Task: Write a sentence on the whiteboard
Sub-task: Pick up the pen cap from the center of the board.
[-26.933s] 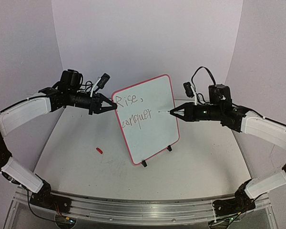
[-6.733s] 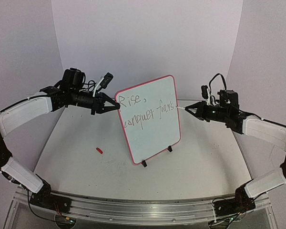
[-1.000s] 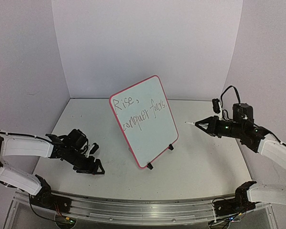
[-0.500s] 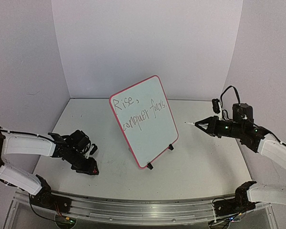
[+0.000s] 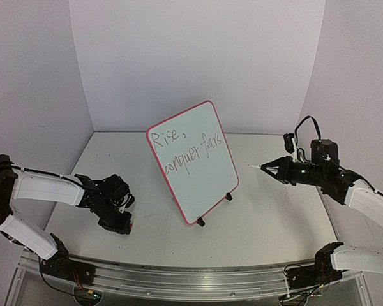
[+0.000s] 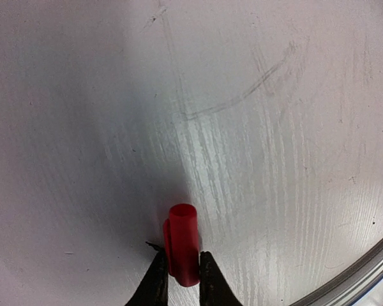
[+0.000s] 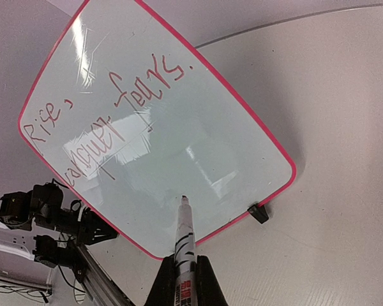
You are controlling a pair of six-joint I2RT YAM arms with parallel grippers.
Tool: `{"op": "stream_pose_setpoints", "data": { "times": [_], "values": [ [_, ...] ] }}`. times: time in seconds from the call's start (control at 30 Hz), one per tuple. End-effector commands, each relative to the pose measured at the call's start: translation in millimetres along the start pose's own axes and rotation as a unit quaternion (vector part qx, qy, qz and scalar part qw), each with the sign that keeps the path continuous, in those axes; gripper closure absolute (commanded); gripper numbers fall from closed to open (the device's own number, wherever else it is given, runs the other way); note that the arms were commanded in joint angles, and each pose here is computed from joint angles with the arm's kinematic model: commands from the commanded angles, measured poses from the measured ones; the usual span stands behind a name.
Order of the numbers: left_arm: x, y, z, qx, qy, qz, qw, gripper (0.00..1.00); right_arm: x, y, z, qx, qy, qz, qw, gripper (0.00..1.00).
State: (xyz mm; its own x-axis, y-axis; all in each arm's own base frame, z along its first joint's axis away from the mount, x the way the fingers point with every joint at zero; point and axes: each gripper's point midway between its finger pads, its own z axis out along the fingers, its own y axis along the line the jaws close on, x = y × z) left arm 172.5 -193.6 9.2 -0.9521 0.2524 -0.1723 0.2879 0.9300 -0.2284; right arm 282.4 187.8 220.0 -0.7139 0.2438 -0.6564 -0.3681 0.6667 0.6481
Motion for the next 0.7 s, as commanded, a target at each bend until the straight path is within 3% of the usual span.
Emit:
{"op": "stream_pose_setpoints", "data": {
  "times": [0.0, 0.27, 0.47, 0.67],
  "values": [
    [2.4, 7.3, 0.9, -0.038, 0.013, -0.010, 0.999, 0.89, -0.9, 4.2, -2.5, -0.006, -0.007, -0.012, 1.000, 1.00],
    [0.9, 14.8, -5.8, -0.057, -0.005, -0.031, 0.998, 1.00, 10.8, 12.7, -5.6, -0.022, 0.033, -0.017, 0.999, 1.00],
    [-34.2, -10.4, -49.9, 0.003, -0.109, -0.011, 0.994, 1.00, 39.4, 43.5, -8.1, -0.103, 0.143, 0.005, 0.984, 1.00],
    [-62.1, -45.2, -117.5, 0.063, -0.191, 0.071, 0.977, 1.00, 65.6, 70.2, -11.0, -0.159, 0.237, 0.021, 0.958, 1.00]
  ]
}}
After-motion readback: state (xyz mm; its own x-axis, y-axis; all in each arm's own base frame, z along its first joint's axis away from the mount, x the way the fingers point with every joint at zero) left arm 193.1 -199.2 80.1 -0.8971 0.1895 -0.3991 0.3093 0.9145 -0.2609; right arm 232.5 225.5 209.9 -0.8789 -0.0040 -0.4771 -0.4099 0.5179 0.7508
